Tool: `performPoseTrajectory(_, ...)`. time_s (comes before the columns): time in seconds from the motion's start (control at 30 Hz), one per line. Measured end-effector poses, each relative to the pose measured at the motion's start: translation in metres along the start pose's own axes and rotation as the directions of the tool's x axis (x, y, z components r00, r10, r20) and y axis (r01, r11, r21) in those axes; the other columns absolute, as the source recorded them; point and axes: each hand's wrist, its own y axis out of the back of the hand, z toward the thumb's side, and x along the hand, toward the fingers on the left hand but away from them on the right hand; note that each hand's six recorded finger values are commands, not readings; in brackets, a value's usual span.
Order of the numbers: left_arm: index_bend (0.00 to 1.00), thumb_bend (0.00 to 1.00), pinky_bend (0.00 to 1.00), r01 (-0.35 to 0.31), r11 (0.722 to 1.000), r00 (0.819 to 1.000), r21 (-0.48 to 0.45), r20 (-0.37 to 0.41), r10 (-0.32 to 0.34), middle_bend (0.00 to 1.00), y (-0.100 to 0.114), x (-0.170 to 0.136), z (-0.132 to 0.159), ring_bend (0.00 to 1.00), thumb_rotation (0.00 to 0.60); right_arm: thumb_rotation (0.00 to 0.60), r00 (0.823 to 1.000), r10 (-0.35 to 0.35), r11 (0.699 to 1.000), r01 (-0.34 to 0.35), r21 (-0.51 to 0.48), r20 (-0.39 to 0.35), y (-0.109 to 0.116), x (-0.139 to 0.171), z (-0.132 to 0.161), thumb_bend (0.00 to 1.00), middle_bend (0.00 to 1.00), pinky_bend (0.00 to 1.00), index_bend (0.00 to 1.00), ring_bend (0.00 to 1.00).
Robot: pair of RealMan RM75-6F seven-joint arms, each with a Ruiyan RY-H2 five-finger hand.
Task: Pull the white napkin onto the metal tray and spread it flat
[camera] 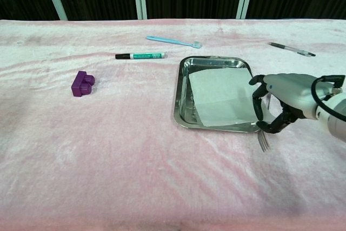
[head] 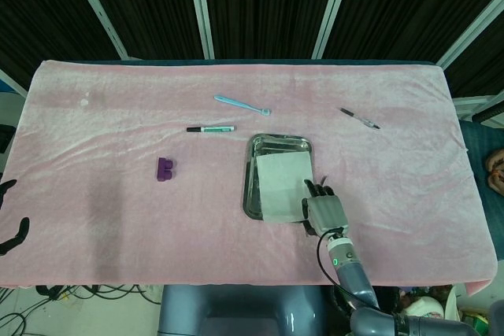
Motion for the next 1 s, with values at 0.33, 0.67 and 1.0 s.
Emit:
performPoseTrajectory(0.33,0.15,0.4,0.0,0.003,1.0,1.0,-0.001,0.0,-0.003,0.04,0.0,0.0,0.0,0.0,0.6,0.6,1.0,0.014,0.998,-0.013,-0.066,0.028,0.004,-0.01,0.015,0.38,0.08,0.16,0.78,0.15)
performPoseTrajectory(0.67,0.15,0.4,0.0,0.003,1.0,1.0,-0.001,-0.002,-0.003,0.04,0.0,0.0,0.0,0.0,0.6,0.6,0.998,-0.008,0.999,0.012,-0.05,0.069,0.006,-0.014,0.013,0.38,0.08,0.16,0.8,0.15)
performPoseTrajectory(1.0,0.15,0.4,0.0,0.005,1.0,1.0,-0.001,-0.004,-0.005,0.04,-0.001,0.0,0.0,0.0,0.6,0.6,0.991,0.01,1.0,-0.007,-0.021,0.134,0.001,-0.015,0.013,0.38,0.08,0.16,0.8,0.15)
